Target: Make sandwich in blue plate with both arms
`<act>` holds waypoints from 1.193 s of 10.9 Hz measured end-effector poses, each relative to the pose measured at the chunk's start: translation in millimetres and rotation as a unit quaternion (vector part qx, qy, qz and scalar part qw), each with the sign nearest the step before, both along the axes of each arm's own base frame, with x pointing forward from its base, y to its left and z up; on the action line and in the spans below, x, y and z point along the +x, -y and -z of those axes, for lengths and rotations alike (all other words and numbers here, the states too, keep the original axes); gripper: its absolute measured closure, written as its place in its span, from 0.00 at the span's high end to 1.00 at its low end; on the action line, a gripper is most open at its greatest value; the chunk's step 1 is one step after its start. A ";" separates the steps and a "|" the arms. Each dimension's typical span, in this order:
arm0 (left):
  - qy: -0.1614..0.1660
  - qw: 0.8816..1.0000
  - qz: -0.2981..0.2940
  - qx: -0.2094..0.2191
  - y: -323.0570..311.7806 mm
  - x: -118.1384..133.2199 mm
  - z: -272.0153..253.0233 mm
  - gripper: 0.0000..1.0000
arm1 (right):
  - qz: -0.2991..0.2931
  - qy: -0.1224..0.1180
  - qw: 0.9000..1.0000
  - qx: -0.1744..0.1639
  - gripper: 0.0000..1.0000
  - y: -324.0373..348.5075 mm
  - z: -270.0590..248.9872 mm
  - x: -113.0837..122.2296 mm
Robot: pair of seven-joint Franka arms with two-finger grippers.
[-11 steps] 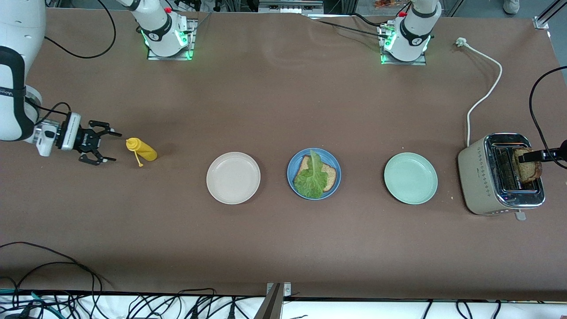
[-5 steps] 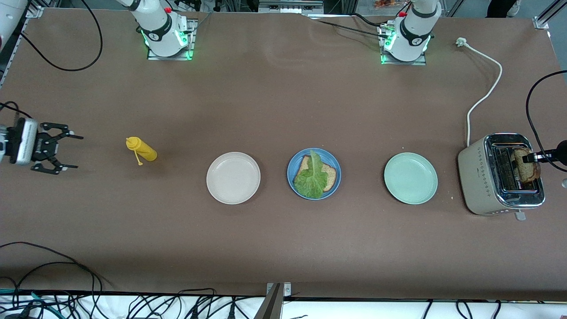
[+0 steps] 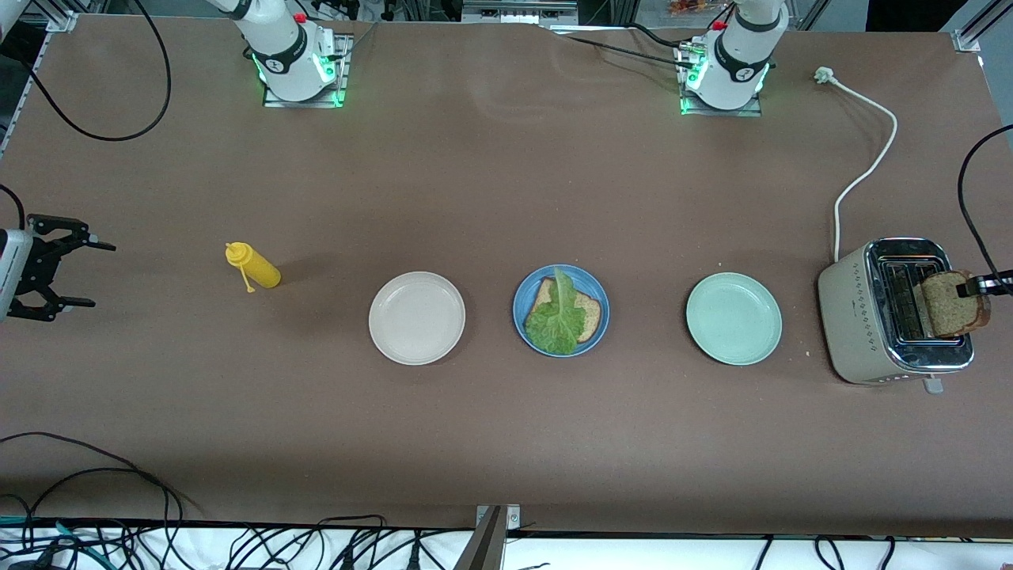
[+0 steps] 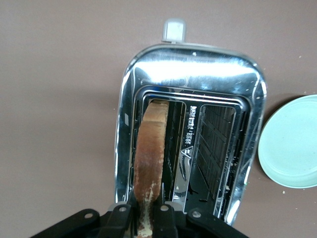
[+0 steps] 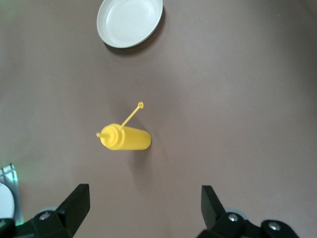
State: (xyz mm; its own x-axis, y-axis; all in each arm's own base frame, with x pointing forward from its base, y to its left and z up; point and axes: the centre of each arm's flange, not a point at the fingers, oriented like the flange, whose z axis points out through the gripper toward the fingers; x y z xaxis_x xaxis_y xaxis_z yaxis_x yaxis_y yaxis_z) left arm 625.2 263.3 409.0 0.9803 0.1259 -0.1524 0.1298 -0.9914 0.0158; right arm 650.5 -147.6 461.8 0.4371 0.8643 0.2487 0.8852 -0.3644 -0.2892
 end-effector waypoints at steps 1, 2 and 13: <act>0.003 1.000 0.000 0.001 0.2 0.3 -14.9 0.13 | 0.023 -0.016 0.999 -0.028 1.00 -20.5 -19.3 6.8; 0.005 1.000 0.001 0.001 2.2 -0.7 -30.6 0.12 | 0.048 -0.030 0.997 -0.058 1.00 -43.2 -37.2 12.0; 0.011 0.981 0.166 -0.104 226.3 12.0 -111.1 0.09 | 0.431 -0.181 0.827 -0.313 1.00 -173.3 -50.2 -21.7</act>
State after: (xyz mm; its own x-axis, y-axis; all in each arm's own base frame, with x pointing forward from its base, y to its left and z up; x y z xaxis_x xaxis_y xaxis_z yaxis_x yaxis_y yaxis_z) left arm 637.2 37.1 520.1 0.9655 -0.2320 -0.1184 -0.2021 -0.9540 0.2215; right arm 628.8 25.7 512.0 0.9058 0.1027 -0.4110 0.1149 -0.9934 0.0049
